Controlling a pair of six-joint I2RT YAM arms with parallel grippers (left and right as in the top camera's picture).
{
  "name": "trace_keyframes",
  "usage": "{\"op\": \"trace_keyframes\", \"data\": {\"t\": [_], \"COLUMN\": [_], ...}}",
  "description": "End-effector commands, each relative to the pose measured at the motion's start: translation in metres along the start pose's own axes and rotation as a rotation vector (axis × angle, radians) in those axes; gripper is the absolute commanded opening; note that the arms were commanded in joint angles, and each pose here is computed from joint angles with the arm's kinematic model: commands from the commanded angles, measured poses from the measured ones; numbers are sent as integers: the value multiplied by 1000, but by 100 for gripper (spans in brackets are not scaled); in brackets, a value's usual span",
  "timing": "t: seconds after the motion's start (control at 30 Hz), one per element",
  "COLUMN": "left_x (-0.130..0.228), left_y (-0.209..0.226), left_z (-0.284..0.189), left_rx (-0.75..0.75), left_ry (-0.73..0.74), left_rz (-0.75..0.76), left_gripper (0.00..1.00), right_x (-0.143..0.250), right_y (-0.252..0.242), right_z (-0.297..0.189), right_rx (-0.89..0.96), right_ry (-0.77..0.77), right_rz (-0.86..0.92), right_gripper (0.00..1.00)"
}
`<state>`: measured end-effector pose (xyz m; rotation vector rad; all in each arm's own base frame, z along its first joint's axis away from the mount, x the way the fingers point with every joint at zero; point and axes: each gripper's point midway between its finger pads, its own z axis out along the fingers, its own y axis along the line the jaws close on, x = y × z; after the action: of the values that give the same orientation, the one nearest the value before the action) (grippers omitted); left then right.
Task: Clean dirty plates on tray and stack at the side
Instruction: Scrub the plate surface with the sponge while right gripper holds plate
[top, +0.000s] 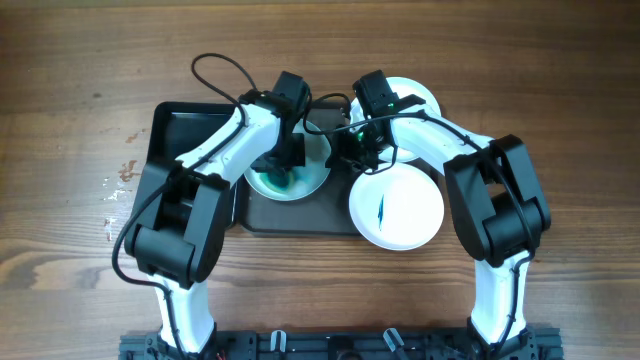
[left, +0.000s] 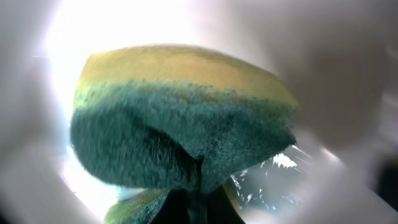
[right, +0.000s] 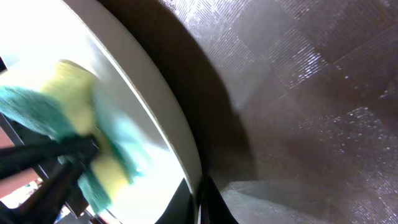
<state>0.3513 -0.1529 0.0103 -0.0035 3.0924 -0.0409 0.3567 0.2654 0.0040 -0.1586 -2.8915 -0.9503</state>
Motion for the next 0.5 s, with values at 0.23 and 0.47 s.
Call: {"op": "trace_keyframes", "data": {"t": [0.23, 0.47], "left_x": [-44, -70], "left_y": [-29, 23], "left_z": [4, -32], "left_rx": [104, 29], "left_ry": [-183, -249], "left_rz": [-24, -260], "left_gripper": [4, 4], "right_x": [4, 0], "right_y": [-17, -21], "right_z": [15, 14], "right_rx": [40, 64], "right_ry": [26, 8], "right_rz": [18, 29], "right_gripper": [4, 4]}}
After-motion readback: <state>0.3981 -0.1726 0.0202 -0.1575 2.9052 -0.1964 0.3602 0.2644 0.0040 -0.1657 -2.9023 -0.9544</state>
